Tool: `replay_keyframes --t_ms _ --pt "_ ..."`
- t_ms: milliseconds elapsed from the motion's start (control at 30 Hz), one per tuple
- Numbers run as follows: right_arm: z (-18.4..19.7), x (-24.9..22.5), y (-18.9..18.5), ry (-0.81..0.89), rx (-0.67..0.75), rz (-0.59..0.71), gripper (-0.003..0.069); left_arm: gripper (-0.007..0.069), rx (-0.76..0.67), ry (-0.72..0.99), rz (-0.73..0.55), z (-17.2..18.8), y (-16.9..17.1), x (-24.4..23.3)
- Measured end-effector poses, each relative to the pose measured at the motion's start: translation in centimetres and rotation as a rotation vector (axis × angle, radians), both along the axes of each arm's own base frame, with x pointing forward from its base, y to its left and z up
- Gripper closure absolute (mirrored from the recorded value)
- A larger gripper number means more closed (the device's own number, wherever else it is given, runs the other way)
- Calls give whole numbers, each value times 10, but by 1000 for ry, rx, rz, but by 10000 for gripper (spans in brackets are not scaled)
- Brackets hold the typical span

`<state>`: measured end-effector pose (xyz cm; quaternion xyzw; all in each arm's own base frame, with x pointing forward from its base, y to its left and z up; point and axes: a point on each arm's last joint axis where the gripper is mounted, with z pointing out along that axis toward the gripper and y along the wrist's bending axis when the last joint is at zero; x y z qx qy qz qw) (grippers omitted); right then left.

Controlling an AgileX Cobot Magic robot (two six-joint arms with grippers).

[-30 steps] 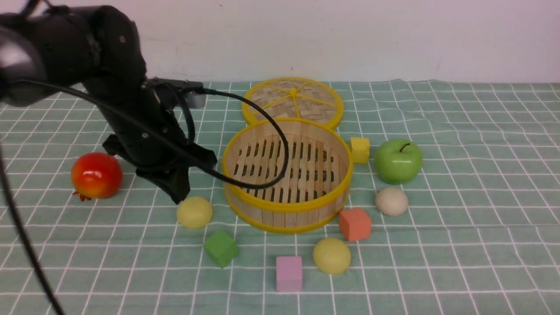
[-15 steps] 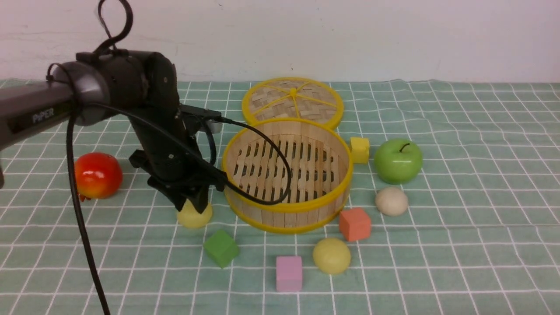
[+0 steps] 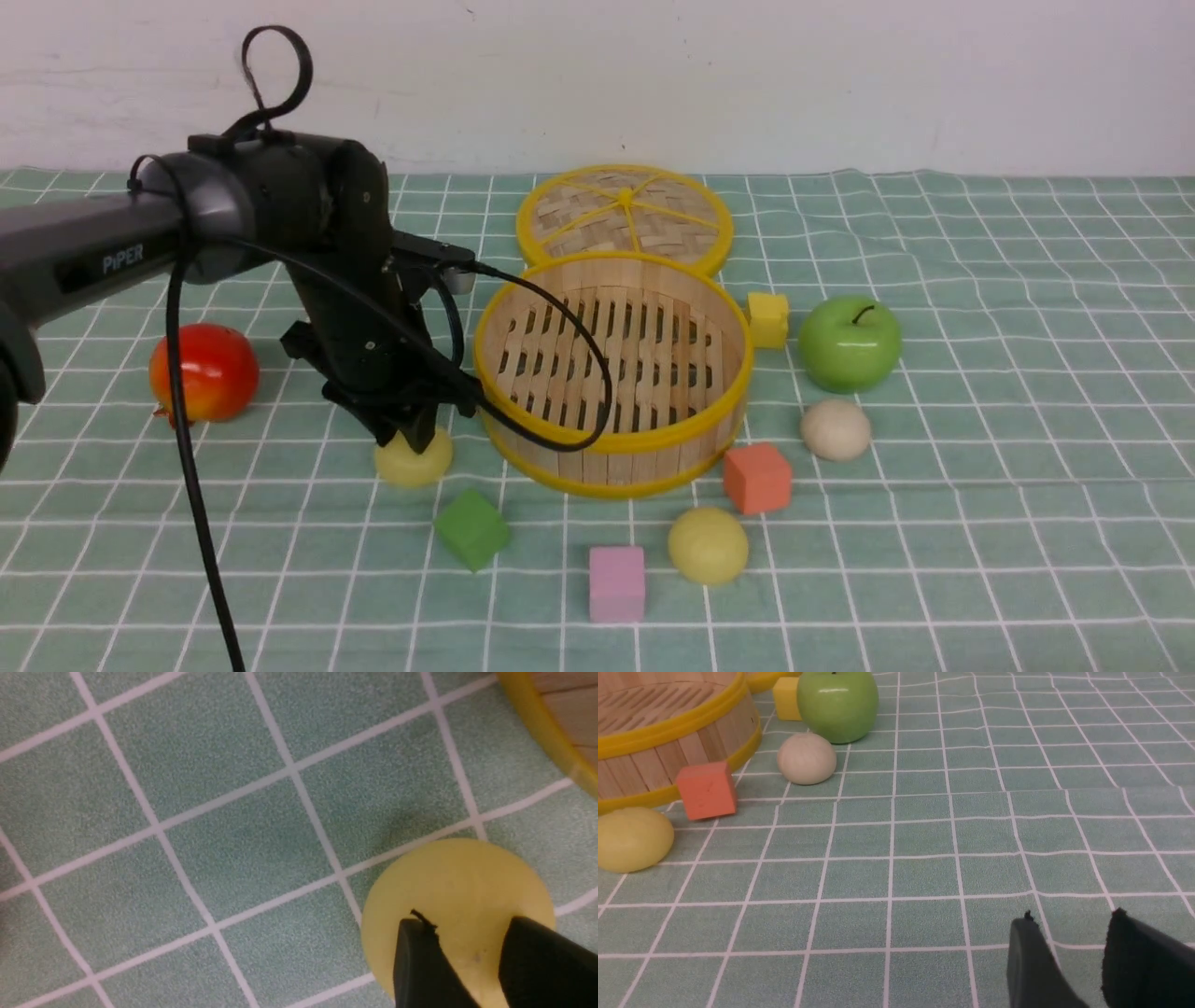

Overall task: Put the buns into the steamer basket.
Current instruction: Use the left arm to grab a steamed stuffed bun, then use the left arm to put the steamed stuffed bun into the steamer

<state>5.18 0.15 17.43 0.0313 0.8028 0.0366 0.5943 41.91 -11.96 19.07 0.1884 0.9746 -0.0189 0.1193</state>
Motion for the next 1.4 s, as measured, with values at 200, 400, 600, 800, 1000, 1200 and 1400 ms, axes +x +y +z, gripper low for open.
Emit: replay_keyframes --t_ms 200,400,600,800,1000,1200,1400 --pt "0 0 0 0 0 0 419 391 -2 3 1 -1 0 0" --pt "0 0 0 0 0 0 419 559 -1 6 1 -1 0 0" --pt "0 0 0 0 0 0 419 638 1 2 0 1 0 0" --pt "0 0 0 0 0 0 419 638 -18 -48 25 40 2 -6" --pt "0 0 0 0 0 0 419 638 -91 -166 -12 112 -20 -21" --pt "0 0 0 0 0 0 419 638 -114 -236 -136 125 -80 -20" --pt "0 0 0 0 0 0 419 638 -16 -178 -114 72 -93 10"
